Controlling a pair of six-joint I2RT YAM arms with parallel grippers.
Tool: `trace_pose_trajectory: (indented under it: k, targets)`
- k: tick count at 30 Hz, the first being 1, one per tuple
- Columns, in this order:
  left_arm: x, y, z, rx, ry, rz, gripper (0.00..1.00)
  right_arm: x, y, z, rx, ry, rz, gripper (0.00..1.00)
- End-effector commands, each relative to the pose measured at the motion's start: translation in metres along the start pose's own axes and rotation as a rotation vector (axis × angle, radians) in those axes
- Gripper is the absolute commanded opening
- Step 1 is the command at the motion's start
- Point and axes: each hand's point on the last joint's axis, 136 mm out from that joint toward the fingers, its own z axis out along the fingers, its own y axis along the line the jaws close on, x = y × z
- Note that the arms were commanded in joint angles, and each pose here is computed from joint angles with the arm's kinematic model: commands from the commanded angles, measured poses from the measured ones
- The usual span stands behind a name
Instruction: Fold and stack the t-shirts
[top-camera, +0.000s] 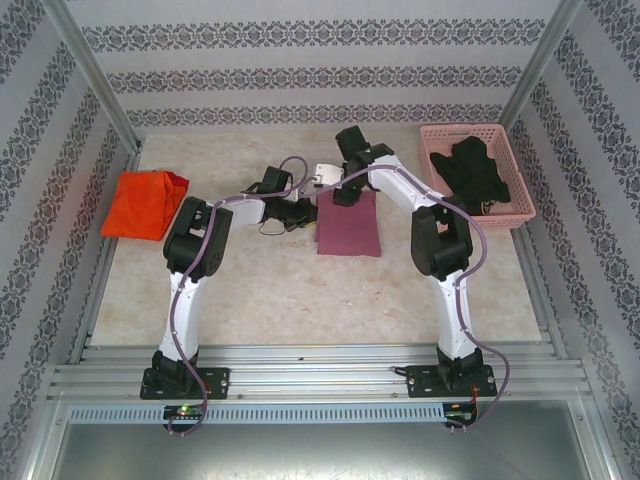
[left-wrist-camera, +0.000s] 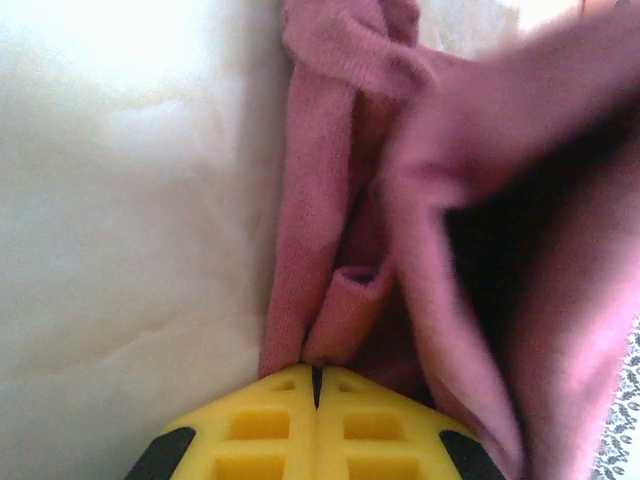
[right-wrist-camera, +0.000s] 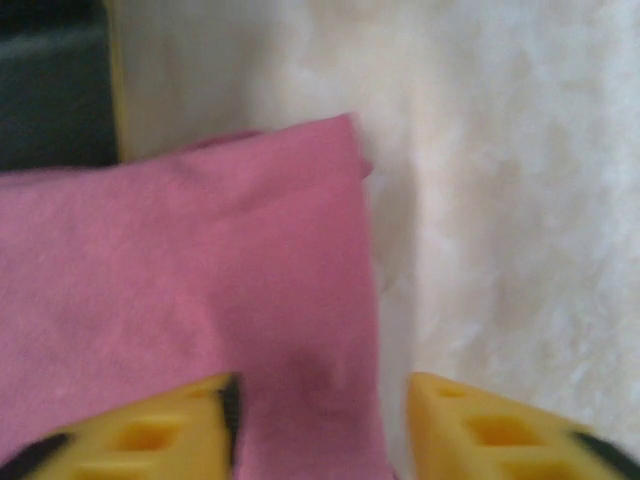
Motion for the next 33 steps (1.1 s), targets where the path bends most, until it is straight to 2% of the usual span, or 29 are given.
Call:
trace_pose_trajectory:
  k: [1,2,5,7,12,15,18,24,28,33]
  targets:
    - [0.036,0.101,0.002,-0.276,0.051,-0.159,0.00,-0.017,-0.032,-0.021,0.140,-0.119,0.074,0.65]
    - [0.036,0.101,0.000,-0.275,0.045,-0.162,0.00,-0.020,-0.038,-0.029,0.172,-0.149,0.099,0.70]
    - [0.038,0.101,-0.005,-0.271,0.029,-0.172,0.01,-0.018,-0.042,-0.042,0.223,-0.200,0.180,0.72]
    - [0.039,0.100,-0.009,-0.261,0.018,-0.180,0.05,-0.016,-0.046,-0.052,0.260,-0.238,0.266,0.74]
    - [0.040,0.091,-0.024,-0.237,-0.015,-0.184,0.21,0.006,-0.053,-0.067,0.303,-0.334,0.592,0.74]
    - [0.040,0.085,-0.036,-0.228,-0.039,-0.181,0.35,0.025,-0.050,-0.066,0.276,-0.361,0.799,0.74]
    - [0.039,0.079,-0.048,-0.221,-0.070,-0.175,0.45,0.040,-0.035,-0.054,0.228,-0.338,0.921,0.75]
    - [0.037,0.062,-0.071,-0.186,-0.165,-0.190,0.61,0.076,-0.003,-0.040,0.163,-0.212,1.161,0.79]
    - [0.040,0.038,-0.068,-0.096,-0.212,-0.215,0.73,0.095,0.021,-0.028,0.061,-0.194,1.341,0.81]
    - [0.045,0.011,-0.053,-0.051,-0.215,-0.179,0.80,0.114,0.037,-0.015,-0.015,-0.206,1.511,0.85]
